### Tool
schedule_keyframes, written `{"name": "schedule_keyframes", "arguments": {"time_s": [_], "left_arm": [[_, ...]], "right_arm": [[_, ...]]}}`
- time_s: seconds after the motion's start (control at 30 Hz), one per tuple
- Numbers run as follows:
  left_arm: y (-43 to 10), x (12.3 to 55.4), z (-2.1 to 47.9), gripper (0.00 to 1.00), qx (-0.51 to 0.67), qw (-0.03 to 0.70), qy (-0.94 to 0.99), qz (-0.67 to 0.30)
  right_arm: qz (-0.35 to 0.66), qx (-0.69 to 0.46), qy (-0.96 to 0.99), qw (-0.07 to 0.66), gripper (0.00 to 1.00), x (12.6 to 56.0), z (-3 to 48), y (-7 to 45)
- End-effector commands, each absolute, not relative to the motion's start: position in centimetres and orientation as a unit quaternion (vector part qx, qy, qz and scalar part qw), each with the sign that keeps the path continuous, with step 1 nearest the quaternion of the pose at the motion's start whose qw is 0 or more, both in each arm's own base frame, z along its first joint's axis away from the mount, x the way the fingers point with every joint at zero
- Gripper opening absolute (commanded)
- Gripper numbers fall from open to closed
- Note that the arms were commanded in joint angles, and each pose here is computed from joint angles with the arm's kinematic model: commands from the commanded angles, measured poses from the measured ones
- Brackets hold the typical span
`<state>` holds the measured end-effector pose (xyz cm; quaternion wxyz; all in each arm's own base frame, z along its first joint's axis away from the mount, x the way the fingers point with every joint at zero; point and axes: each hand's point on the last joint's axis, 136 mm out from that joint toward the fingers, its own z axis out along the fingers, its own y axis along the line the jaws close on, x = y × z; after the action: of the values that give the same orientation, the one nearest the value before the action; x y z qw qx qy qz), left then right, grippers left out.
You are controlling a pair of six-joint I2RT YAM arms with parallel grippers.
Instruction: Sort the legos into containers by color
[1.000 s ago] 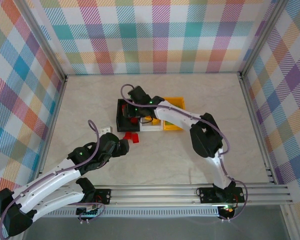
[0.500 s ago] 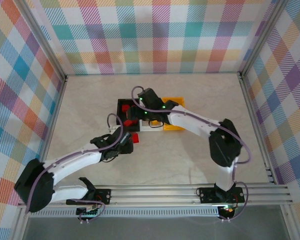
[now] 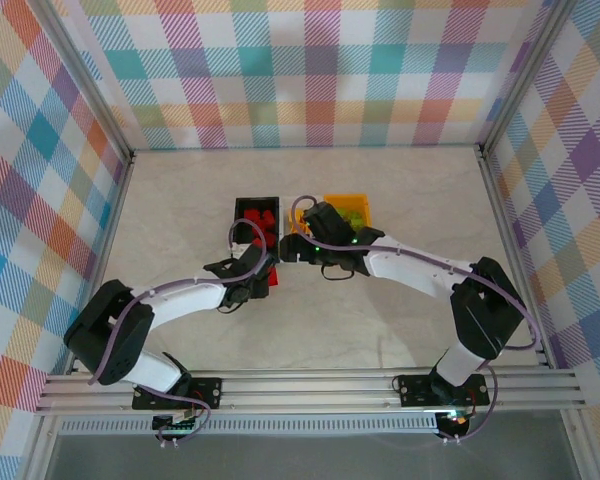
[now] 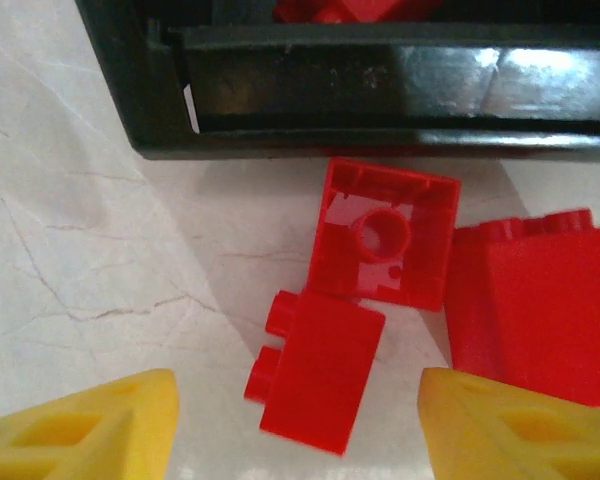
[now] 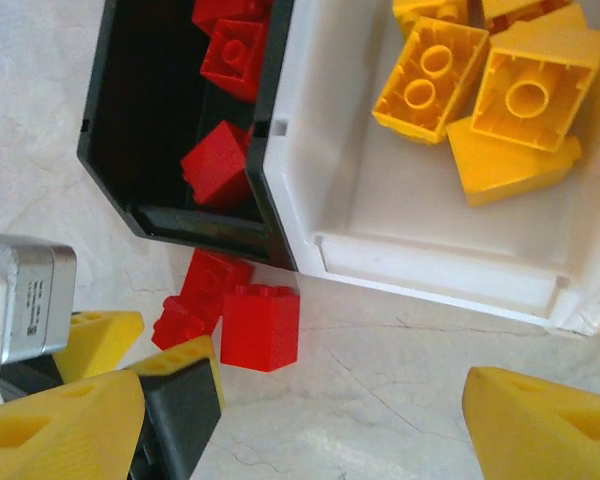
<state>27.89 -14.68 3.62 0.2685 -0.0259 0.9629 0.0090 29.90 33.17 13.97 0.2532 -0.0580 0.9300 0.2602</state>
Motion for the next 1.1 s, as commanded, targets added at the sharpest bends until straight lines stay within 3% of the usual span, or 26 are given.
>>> {"name": "schedule_keyframes", "arguments": {"time_s": [0.0, 0.43, 0.6, 0.73, 1.0, 1.07], "left_arm": [[-15.0, 30.2, 4.4, 0.57, -0.040, 0.301, 0.953, 0.009], [-14.5, 28.5, 5.2, 0.19, -0.059, 0.298, 0.953, -0.017], [-14.6, 27.5, 11.2, 0.22, -0.071, 0.336, 0.936, -0.072], [-15.3, 30.6, 15.2, 0.23, -0.073, 0.365, 0.926, -0.068], [-16.8, 39.5, 13.7, 0.21, -0.106, 0.340, 0.933, -0.056], [-17.0, 40.8, 12.7, 0.30, -0.109, 0.327, 0.937, -0.049]], "right_arm": [[0.284, -0.042, 0.916, 0.280, 0.83, 30.0, 16.3, 33.1], [0.276, -0.028, 0.923, 0.268, 0.83, 28.7, 14.7, 31.6], [0.273, -0.022, 0.927, 0.258, 0.83, 28.3, 13.5, 31.3], [0.269, -0.014, 0.930, 0.250, 0.83, 28.2, 12.6, 31.2], [0.251, -0.015, 0.940, 0.230, 0.83, 27.4, 11.0, 30.8], [0.245, -0.022, 0.943, 0.225, 0.83, 27.0, 10.5, 31.0]]}}
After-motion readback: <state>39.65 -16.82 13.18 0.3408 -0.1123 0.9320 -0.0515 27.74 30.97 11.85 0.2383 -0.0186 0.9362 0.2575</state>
